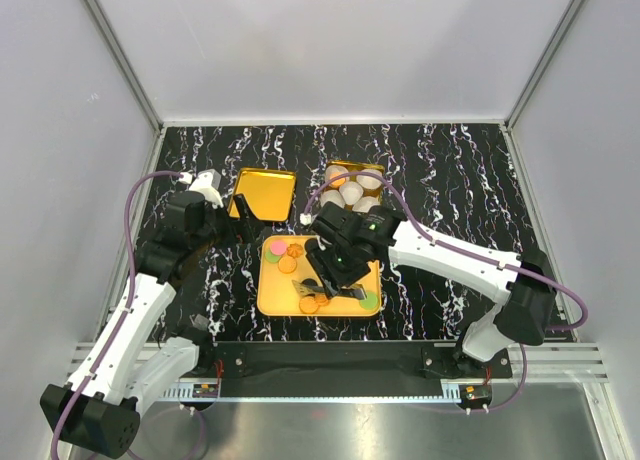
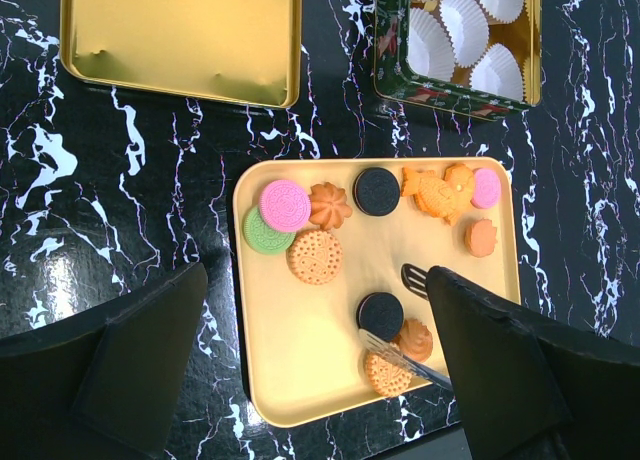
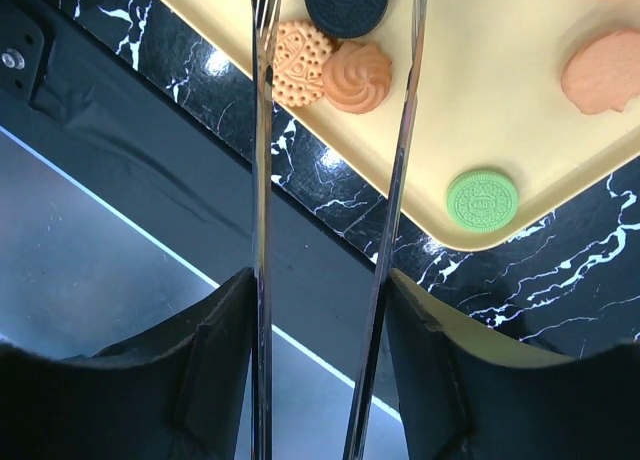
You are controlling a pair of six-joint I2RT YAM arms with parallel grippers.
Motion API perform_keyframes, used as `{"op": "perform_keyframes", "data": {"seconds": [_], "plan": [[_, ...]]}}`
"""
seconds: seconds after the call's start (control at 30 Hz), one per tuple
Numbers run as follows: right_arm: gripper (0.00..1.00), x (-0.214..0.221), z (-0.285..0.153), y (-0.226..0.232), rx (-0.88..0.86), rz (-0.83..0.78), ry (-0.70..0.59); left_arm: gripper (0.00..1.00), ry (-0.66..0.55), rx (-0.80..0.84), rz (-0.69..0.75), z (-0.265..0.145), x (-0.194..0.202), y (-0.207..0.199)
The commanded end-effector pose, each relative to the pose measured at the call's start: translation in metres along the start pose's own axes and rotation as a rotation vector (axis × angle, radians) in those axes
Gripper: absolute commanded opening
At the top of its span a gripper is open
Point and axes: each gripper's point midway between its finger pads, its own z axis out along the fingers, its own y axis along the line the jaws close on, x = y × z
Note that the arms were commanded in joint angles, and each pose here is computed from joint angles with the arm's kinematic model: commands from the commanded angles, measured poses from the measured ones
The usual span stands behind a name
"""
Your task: Pack the cookies
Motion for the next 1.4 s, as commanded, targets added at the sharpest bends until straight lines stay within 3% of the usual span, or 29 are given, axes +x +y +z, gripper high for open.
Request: {"op": "perform_keyframes", "data": {"seconds": [0.0,0.77,1.37], "plan": [[0.59,0.003,-0.005,0.003,0.001,-0.002,-0.006,0.99,-0.029,0.033,0.009,0.001,-0.007,-0.006],[0.51,0.005,0.010,0.001,0.061,-0.031,0.038,0.99,-0.032,0.033,0.009,0.000,-0.008,-0.006],[0.47,-0.035,-0.023,-0.017,0.096,-0.006,-0.109,0.99,-0.035,0.031,0.009,-0.001,-0.008,-0.005]]}}
